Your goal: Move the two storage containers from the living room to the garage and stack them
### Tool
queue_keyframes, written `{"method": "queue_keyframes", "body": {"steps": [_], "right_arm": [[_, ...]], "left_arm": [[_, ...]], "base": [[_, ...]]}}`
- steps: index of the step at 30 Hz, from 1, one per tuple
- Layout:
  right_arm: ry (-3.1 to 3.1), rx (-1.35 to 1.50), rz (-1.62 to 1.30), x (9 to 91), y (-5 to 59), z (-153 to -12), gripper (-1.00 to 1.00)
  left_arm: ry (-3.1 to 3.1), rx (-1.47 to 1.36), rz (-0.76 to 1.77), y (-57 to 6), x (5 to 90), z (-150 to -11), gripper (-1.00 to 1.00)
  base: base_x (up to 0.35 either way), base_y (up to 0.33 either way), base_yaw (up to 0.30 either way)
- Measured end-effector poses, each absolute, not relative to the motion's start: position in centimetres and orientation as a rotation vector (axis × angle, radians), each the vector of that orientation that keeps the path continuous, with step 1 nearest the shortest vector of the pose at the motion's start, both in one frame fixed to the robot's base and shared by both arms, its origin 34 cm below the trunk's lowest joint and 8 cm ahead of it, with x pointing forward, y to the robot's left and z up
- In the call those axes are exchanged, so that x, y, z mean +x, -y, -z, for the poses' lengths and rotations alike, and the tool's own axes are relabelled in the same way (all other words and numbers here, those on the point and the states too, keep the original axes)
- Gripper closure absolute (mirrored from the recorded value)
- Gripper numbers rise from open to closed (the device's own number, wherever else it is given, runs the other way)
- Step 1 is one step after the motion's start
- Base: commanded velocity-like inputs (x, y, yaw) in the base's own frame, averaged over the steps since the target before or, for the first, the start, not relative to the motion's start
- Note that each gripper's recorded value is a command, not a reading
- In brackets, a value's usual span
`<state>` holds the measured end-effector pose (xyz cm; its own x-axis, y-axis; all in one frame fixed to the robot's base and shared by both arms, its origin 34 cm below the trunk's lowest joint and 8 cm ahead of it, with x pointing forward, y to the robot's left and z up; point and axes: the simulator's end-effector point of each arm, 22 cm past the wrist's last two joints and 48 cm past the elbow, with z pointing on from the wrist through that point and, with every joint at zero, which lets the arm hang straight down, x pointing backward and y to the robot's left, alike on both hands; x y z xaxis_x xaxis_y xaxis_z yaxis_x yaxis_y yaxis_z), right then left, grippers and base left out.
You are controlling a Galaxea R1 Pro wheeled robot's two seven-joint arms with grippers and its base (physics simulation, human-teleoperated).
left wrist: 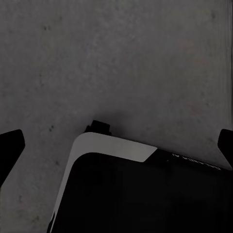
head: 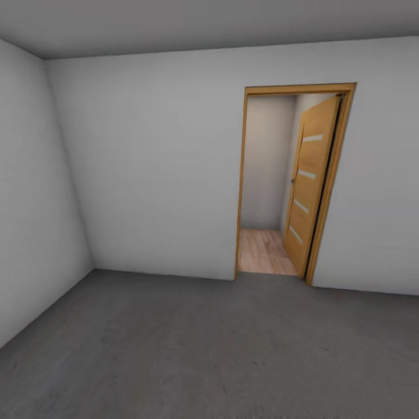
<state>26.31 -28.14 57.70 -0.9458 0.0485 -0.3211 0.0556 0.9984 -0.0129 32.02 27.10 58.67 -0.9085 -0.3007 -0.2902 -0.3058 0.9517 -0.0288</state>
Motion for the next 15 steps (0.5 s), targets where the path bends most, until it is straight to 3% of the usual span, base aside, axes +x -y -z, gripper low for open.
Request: {"method": "queue_keyframes", "body": {"steps": [15], "right_arm": [[-2.814, 0.075, 0.031, 26.31, 28.14, -57.7, -1.0]], "left_arm": [[-2.811, -0.447, -0.024, -27.03, 32.02, -58.66, -1.0]], "base": [[0.0, 0.0, -0.3]]}}
